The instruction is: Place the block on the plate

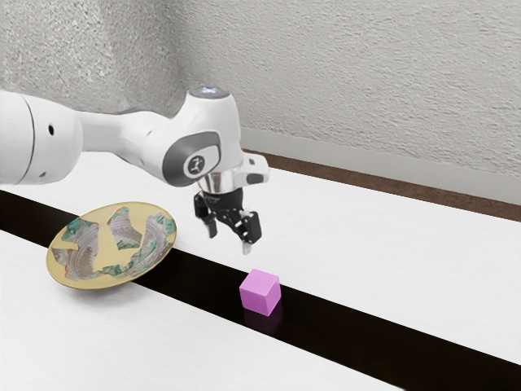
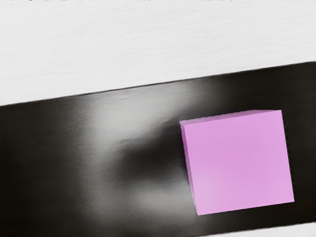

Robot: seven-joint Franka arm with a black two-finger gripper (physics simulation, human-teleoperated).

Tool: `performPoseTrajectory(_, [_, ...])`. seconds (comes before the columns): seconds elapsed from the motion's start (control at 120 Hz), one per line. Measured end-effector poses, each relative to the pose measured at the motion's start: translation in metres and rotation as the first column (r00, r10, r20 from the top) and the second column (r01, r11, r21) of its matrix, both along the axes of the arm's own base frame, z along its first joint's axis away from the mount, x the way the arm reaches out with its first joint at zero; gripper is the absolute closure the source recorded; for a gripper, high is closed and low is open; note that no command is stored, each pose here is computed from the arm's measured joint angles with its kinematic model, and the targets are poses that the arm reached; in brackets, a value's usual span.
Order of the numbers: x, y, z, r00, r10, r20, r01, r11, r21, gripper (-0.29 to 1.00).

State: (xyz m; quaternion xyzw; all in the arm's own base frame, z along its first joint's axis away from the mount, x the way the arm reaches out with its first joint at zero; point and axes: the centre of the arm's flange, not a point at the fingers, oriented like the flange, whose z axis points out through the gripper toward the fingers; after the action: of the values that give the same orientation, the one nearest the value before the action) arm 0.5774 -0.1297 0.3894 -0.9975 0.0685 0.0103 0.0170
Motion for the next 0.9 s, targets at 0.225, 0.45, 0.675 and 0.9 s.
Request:
performPoseTrajectory(0.225, [0.003,-0.027,-0.027,1.0,0.024,0.008,-0.024,1.0,-0.014,0.0])
performPoseTrajectory(0.45, [0.0,-0.046,-0.051,0.998,0.059,0.009,-0.059,0.997,-0.041,0.0])
performPoseTrajectory(0.675, [-0.002,-0.048,-0.073,0.996,0.094,0.005,-0.094,0.994,-0.047,0.0])
performPoseTrajectory(0.9, [0.002,-0.044,-0.094,0.993,0.119,-0.001,-0.119,0.992,-0.04,0.0])
